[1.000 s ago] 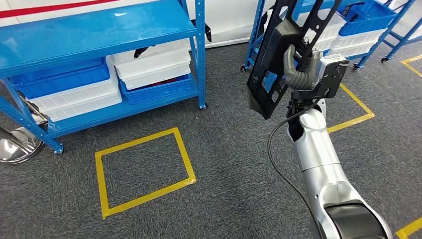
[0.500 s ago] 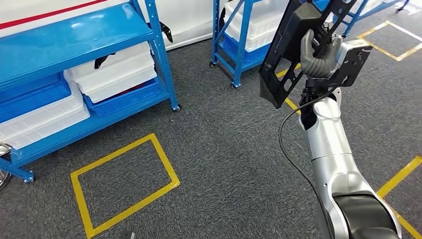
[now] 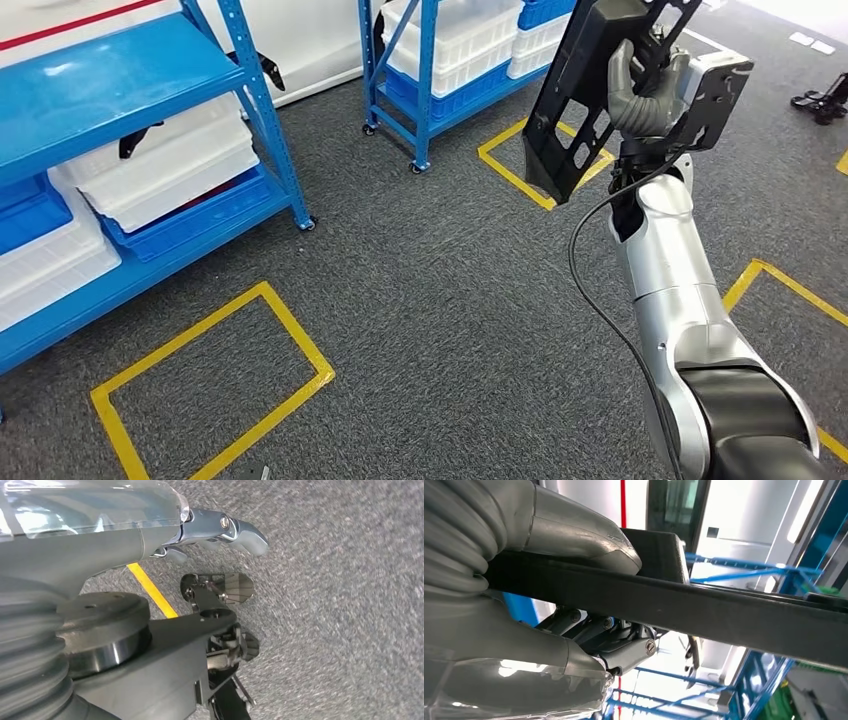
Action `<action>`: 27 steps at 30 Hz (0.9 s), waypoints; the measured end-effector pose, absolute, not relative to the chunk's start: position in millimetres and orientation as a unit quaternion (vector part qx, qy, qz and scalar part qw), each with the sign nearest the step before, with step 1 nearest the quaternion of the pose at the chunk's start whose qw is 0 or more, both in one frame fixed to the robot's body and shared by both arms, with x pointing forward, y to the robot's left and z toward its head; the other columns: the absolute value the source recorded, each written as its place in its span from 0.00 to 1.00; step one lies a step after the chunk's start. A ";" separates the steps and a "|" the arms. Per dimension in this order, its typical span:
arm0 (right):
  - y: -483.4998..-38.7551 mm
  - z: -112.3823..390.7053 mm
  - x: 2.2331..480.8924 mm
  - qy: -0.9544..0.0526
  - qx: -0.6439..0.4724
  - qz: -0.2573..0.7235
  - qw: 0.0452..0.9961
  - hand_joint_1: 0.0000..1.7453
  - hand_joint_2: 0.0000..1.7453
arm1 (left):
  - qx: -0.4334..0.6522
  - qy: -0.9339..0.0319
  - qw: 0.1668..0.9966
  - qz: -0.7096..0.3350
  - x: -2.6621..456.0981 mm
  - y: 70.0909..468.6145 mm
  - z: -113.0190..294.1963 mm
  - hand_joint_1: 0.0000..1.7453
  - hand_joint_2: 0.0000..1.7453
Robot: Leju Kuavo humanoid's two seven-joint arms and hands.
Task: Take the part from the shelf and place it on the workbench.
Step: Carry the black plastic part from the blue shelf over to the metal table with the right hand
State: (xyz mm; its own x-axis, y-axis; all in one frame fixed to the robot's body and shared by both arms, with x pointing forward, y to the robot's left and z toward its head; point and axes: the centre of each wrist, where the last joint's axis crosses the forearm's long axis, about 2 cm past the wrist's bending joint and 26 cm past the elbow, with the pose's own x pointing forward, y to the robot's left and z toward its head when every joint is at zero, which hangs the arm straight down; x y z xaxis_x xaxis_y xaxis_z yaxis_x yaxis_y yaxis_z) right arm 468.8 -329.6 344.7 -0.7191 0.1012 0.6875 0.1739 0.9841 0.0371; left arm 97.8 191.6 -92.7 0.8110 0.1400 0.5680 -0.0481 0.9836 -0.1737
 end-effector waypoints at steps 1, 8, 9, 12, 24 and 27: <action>-329.7 344.9 469.0 -0.926 -0.074 -0.049 0.367 1.00 1.00 | -0.076 -0.304 0.948 0.050 98.2 191.5 -92.6 0.00 1.00; -334.4 346.3 469.5 -0.928 -0.077 -0.051 0.360 1.00 1.00 | -0.085 -0.306 0.947 0.041 101.8 189.7 -91.5 0.00 1.00; -335.1 346.6 469.6 -0.929 -0.078 -0.050 0.360 1.00 1.00 | -0.087 -0.305 0.948 0.039 102.9 189.3 -91.1 0.00 1.00; -334.4 346.0 470.1 -0.928 -0.074 -0.049 0.361 1.00 1.00 | -0.089 -0.300 0.949 0.037 102.4 188.6 -91.1 0.00 1.00; -345.5 320.0 465.3 -0.922 -0.079 -0.041 0.377 1.00 1.00 | -0.096 -0.342 0.934 -0.023 104.4 183.7 -89.6 0.00 1.00; -348.4 314.8 463.1 -0.920 -0.081 -0.038 0.381 1.00 1.00 | -0.102 -0.342 0.934 -0.022 100.9 182.8 -90.2 0.00 1.00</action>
State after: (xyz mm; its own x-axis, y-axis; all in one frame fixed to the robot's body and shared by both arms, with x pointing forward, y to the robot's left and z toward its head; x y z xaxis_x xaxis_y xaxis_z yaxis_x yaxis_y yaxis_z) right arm 463.1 -348.4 314.8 -0.6959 0.1202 0.7080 0.1779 0.9840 0.0078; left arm 100.9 182.8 -90.2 0.7652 0.0295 0.6431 0.1101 0.9782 -0.1759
